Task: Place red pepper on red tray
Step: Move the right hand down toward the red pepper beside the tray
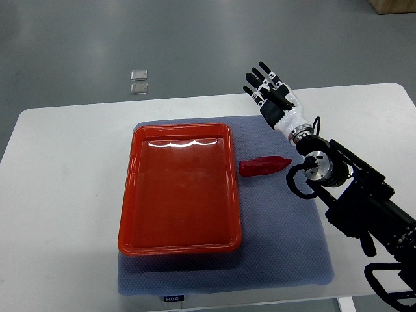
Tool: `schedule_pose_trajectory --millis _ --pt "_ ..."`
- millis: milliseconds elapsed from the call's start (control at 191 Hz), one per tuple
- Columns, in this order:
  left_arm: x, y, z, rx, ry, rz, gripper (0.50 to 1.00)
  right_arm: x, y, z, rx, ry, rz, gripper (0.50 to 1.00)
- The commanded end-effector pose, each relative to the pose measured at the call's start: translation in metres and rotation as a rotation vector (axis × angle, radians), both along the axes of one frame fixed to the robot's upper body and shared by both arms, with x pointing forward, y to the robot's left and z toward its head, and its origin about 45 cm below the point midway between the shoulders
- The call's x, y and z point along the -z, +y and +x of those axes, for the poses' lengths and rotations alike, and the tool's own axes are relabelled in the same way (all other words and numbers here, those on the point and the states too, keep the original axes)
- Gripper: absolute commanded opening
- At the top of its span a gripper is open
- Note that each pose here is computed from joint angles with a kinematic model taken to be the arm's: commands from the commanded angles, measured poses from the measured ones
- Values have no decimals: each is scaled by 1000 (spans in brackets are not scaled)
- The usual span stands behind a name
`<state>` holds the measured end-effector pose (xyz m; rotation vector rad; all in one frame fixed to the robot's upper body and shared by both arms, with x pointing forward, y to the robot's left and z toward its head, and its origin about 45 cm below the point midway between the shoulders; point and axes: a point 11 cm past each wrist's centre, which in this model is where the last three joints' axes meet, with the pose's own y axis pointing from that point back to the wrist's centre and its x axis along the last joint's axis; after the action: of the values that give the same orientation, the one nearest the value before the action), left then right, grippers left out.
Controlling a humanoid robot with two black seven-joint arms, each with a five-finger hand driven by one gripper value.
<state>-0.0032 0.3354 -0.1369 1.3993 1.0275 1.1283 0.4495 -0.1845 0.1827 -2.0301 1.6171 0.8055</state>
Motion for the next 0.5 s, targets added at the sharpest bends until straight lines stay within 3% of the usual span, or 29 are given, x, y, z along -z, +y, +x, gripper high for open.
schedule_pose_trajectory --millis 0,346,493 --pt "0 0 0 0 0 0 1000 0 0 0 0 -1 0 913" --pt "0 0 0 -3 -1 0 1000 0 18 -4 -81 -12 -55 913" --pt "0 -1 0 -2 0 -3 1000 -14 12 -4 -266 -55 -342 913"
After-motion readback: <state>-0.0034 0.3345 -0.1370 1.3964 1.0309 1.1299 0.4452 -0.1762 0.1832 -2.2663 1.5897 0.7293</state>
